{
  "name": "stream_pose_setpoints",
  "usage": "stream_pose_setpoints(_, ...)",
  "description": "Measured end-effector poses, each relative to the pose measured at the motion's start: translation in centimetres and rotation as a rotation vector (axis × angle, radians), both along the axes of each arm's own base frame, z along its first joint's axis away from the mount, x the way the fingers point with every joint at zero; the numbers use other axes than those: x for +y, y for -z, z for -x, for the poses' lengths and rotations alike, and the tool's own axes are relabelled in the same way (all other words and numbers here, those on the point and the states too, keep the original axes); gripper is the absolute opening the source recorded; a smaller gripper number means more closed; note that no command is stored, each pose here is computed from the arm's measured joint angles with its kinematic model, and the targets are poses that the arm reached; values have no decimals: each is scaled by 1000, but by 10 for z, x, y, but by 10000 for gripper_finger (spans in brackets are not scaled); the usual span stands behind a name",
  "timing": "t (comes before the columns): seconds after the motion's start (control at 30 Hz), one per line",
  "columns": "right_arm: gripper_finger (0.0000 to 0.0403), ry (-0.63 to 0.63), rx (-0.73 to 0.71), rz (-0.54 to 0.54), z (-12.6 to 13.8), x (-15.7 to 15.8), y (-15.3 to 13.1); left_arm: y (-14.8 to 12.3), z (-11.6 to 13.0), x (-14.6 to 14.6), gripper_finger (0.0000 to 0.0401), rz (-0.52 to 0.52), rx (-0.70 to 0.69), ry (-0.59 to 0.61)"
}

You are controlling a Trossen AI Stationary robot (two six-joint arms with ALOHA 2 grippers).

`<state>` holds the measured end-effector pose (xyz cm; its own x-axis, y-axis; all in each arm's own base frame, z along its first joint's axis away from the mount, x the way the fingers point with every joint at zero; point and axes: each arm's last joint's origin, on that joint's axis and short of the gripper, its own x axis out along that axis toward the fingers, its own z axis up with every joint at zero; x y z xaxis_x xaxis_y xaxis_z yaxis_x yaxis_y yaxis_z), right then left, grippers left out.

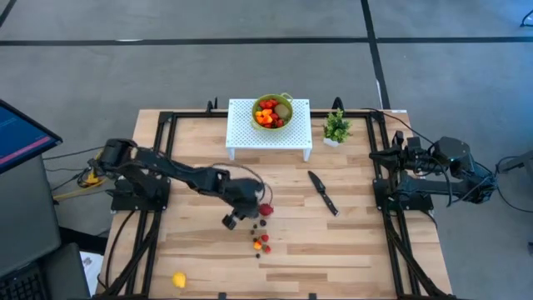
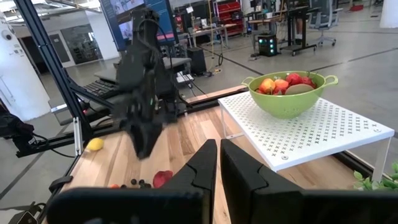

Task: Pick & Place Fruit
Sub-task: Put the black raspberry into the green bin

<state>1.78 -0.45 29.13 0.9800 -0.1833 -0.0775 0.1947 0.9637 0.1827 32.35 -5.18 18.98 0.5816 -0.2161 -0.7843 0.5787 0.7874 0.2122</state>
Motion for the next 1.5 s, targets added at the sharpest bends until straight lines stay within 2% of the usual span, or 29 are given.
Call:
stream_pose_setpoints(0.13,17,0,0,0,0,0,0,-40,-2,18,106,55,-232,-92)
stream_pose_setpoints(0.27,17,0,-1,0,0,0,0,-82,-3,40,106,83,-534,-156)
stream_pose_setpoints(0.47,17,0,0,0,0,0,0,-131,1,74,106,49,-938,-299)
stream_pose_setpoints(0.53,17,0,0,0,0,0,0,-138,3,88,106,26,-1007,-361)
stream_pose_setpoints(0.77,17,0,0,0,0,0,0,-151,-1,146,106,16,-1049,-576)
stream_pose_setpoints(0.9,17,0,0,0,0,0,0,-146,-3,183,106,40,-989,-707)
stream_pose_setpoints(1.07,17,0,0,0,0,0,0,-127,-6,221,106,13,-840,-820)
stream_pose_setpoints(1.27,17,0,0,0,0,0,0,-107,-2,244,106,-5,-741,-889)
stream_pose_setpoints(1.5,17,0,0,0,0,0,0,-97,-1,246,106,-1,-651,-906)
